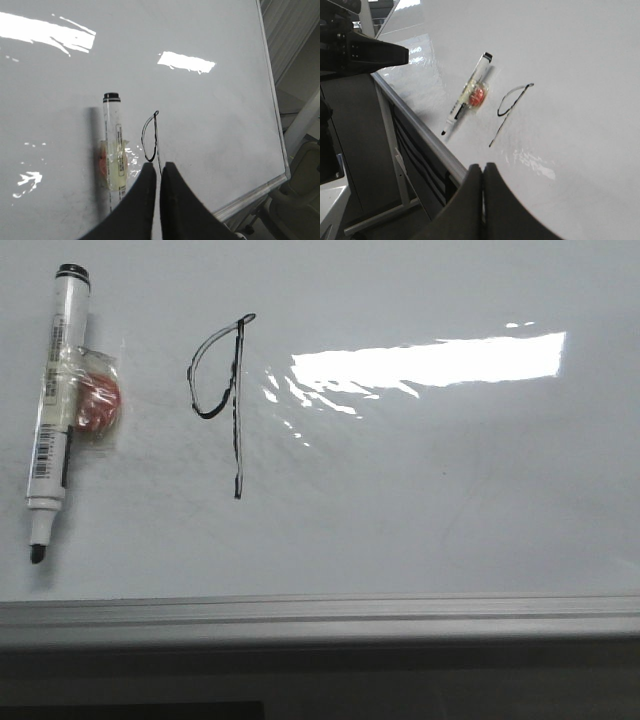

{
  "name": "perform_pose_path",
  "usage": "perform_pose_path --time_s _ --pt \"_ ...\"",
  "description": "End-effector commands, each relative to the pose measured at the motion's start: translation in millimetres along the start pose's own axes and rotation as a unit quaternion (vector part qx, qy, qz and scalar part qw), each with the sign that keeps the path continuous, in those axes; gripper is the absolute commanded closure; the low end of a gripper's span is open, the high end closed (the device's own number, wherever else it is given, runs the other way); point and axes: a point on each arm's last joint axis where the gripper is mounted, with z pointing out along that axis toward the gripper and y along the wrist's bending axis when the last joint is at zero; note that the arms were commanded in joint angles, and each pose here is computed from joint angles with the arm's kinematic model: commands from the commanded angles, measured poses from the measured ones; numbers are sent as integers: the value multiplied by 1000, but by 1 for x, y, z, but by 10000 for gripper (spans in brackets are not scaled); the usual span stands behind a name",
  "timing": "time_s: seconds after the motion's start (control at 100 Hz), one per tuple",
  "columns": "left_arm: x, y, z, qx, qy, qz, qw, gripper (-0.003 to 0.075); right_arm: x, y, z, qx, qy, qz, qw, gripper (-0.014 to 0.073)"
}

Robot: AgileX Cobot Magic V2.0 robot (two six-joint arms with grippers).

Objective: Write number 9 on whiteboard

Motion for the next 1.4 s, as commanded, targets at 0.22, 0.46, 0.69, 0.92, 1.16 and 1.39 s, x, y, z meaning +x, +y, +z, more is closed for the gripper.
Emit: perform_pose_path --time_s 0.22,0.46,0.69,0.92,1.16,1.39 --pt "2 3 -2 0 -26 -2 1000 741 16 0 -14 4 -69 -10 998 658" --pt "3 3 -2 0 -25 -2 1000 741 23 0 -13 3 -56 -10 998 659" --pt "3 3 -1 0 -24 -2 1000 741 23 0 -13 3 -56 -10 998 658" --pt "5 11 -8 -37 -55 29 997 741 23 0 -13 3 -56 -10 998 658" --pt "36 43 -25 -194 -110 99 970 741 23 0 -13 3 -56 -10 998 658" --pt "42 54 -34 -309 -66 182 931 741 23 0 -13 3 -55 -10 998 658"
